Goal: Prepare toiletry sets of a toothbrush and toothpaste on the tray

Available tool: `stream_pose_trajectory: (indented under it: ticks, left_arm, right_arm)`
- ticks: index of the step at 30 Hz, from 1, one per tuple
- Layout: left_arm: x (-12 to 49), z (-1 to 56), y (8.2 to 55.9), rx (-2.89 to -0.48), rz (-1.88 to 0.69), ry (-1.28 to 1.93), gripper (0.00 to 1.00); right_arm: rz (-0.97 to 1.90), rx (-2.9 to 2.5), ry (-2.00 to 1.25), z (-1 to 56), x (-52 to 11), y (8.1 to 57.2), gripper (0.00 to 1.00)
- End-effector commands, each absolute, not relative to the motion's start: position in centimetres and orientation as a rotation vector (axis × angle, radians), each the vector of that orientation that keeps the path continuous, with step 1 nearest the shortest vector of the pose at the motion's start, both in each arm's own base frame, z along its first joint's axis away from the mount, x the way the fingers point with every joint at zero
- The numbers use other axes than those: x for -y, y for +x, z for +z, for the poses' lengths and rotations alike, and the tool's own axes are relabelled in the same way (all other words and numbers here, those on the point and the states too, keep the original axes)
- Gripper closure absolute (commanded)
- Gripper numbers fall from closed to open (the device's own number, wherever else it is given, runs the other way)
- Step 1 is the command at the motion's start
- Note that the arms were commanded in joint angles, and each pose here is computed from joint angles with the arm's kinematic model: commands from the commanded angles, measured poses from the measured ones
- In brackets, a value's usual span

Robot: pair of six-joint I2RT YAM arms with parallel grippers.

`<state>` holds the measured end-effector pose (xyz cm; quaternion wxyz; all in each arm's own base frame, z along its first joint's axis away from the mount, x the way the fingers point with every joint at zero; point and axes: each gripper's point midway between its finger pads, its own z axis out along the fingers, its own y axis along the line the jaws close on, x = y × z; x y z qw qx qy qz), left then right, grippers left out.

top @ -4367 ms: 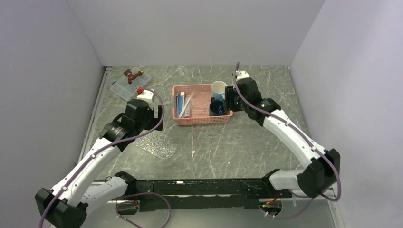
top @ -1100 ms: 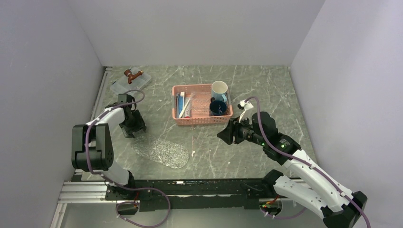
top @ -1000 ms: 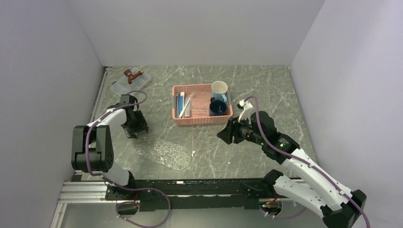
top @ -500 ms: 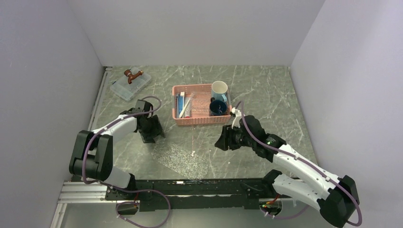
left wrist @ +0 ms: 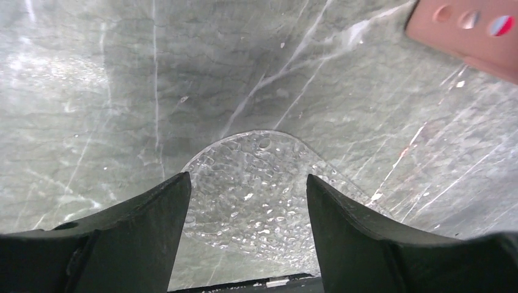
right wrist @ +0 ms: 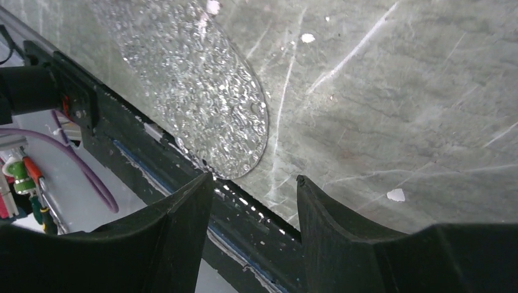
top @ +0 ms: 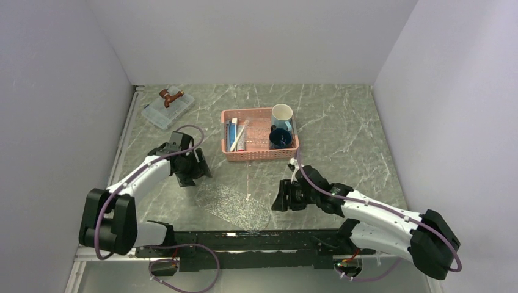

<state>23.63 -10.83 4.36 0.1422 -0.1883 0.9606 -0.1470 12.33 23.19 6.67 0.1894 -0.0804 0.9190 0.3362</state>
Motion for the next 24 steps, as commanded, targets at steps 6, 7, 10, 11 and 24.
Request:
stream_pose_trajectory:
  ticks: [6,7,10,11,24]
  left_arm:
    - [9.9,7.9,25.6,-2.623,-0.377,-0.481,0.21]
    - [9.8,7.7,25.7,-2.628,-0.365,-0.472,0.21]
    - [9.5,7.0,25.6,-2.647,-0.337,-0.455,0.2]
    - [9.5,6.7,25.6,-2.651,-0.332,-0.455,0.2]
    - [10.0,3.6,25.4,-2.698,-0.359,-0.418,0.2]
  right_arm:
    - [1.024,-2.574,-0.042,5.9,-25.3,12.6,0.4]
    - [1.025,-2.579,-0.026,5.7,-25.3,12.5,0.4]
    - [1.033,-2.591,0.019,5.3,-25.5,12.4,0.39]
    - [1.038,-2.59,0.031,5.2,-25.6,12.4,0.39]
    - [1.068,-2.651,0.126,3.2,-26.3,11.4,0.38]
